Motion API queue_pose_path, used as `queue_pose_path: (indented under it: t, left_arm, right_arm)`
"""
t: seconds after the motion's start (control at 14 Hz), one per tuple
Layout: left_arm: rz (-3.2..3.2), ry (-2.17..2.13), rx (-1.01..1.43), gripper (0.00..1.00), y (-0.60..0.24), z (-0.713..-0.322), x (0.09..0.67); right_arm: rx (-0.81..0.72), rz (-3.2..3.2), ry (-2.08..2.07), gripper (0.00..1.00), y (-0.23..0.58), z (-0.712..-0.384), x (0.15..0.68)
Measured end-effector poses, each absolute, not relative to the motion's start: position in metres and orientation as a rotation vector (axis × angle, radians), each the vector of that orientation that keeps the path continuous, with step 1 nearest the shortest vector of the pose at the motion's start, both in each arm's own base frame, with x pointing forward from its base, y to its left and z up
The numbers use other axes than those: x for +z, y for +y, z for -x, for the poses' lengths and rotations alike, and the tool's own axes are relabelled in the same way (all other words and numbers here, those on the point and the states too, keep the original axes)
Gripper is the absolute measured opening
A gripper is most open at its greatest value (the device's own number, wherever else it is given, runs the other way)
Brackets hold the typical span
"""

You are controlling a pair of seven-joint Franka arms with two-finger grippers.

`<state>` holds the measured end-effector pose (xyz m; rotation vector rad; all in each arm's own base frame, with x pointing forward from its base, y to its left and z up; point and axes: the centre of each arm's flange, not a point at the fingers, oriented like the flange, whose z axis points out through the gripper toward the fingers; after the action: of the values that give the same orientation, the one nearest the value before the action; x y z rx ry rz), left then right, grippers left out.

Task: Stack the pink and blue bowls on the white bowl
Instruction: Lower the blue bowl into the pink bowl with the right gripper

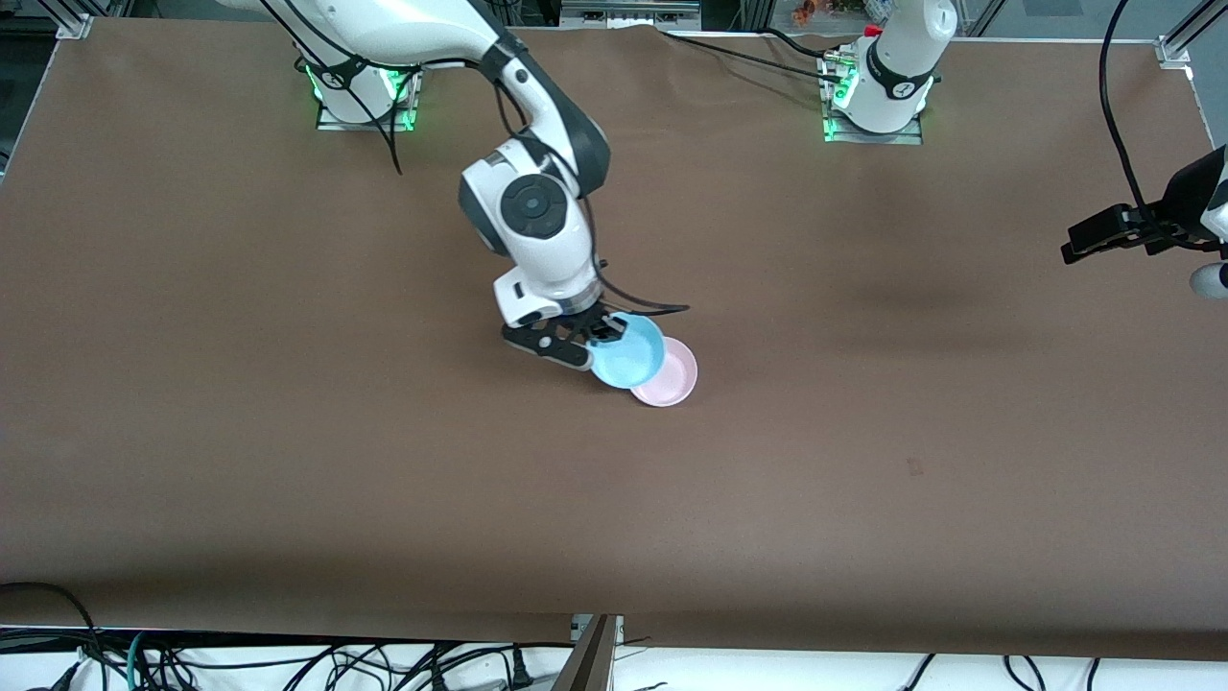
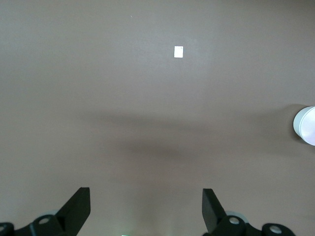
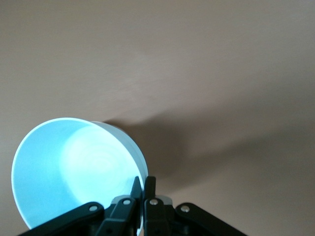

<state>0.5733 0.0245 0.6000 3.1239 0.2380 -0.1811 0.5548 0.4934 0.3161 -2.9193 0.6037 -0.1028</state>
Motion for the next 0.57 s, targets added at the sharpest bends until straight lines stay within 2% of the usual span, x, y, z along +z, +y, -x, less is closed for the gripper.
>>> queue_pose_path:
  t: [0.57]
  left_arm:
    - [-3.124, 0.223, -0.199, 1.00, 0.022, -0.576, 0.594]
  right_arm:
    - [-0.143, 2.886, 0.558, 0.03, 0.538, -0.539, 0.263]
